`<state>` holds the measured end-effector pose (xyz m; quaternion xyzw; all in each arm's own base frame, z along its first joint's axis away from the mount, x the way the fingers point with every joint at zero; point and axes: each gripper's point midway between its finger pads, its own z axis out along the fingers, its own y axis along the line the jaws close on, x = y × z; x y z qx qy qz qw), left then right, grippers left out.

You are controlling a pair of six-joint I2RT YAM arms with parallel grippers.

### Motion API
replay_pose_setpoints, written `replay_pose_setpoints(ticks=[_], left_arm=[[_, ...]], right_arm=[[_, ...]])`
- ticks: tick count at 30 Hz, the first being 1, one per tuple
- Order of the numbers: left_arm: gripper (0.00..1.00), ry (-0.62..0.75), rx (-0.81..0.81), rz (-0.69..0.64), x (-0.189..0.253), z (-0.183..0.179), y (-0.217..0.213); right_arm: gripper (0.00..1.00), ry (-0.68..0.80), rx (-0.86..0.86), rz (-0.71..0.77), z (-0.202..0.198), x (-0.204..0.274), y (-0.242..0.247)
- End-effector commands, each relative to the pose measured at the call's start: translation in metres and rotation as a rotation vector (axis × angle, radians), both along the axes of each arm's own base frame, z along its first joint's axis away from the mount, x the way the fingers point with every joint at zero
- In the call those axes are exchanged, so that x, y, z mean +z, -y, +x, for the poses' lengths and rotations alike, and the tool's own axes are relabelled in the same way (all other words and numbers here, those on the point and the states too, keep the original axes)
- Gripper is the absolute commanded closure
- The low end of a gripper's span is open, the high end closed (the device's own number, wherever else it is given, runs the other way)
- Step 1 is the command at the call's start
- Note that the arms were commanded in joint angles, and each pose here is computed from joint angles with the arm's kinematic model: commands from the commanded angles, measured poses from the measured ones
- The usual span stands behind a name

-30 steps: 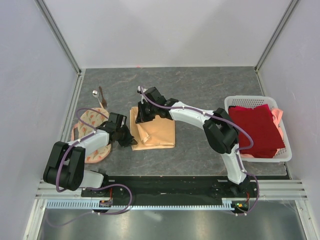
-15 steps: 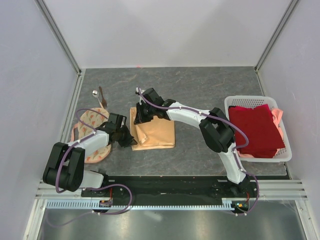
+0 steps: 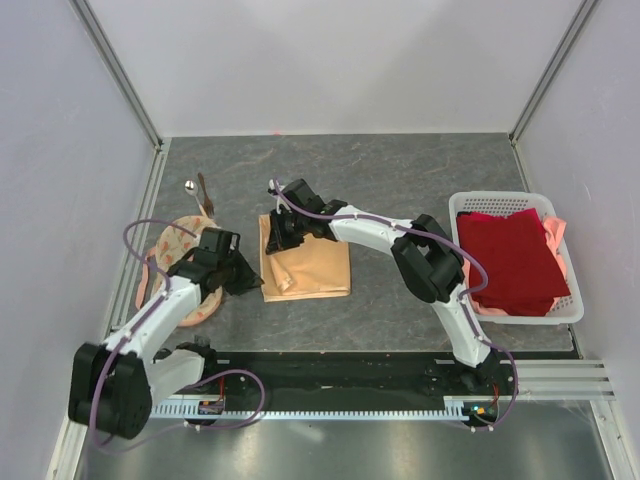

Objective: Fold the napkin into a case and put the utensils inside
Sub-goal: Fold the rectangle-folded napkin at the center of the board.

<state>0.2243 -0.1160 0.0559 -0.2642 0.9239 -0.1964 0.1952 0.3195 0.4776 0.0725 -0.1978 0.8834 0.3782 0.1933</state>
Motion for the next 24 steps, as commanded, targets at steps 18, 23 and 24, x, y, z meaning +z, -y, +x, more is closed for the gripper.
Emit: replay_pose_setpoints(ticks=[18, 23, 24], left_arm=[[0.73, 0.278, -0.164, -0.104, 0.123, 0.062, 0.007], [0.76, 0.219, -0.184, -0.151, 0.091, 0.060, 0.016], [0.76, 0.202, -0.185, -0.162, 0.083, 0.057, 0.017]], right_arm=[[0.43, 0.019, 0.003, 0.103, -0.007, 0.068, 0.036], [0.46, -0.009, -0.028, 0.009, -0.036, 0.040, 0.093], [0.48, -0.016, -0.027, -0.006, -0.042, 0.034, 0.099]])
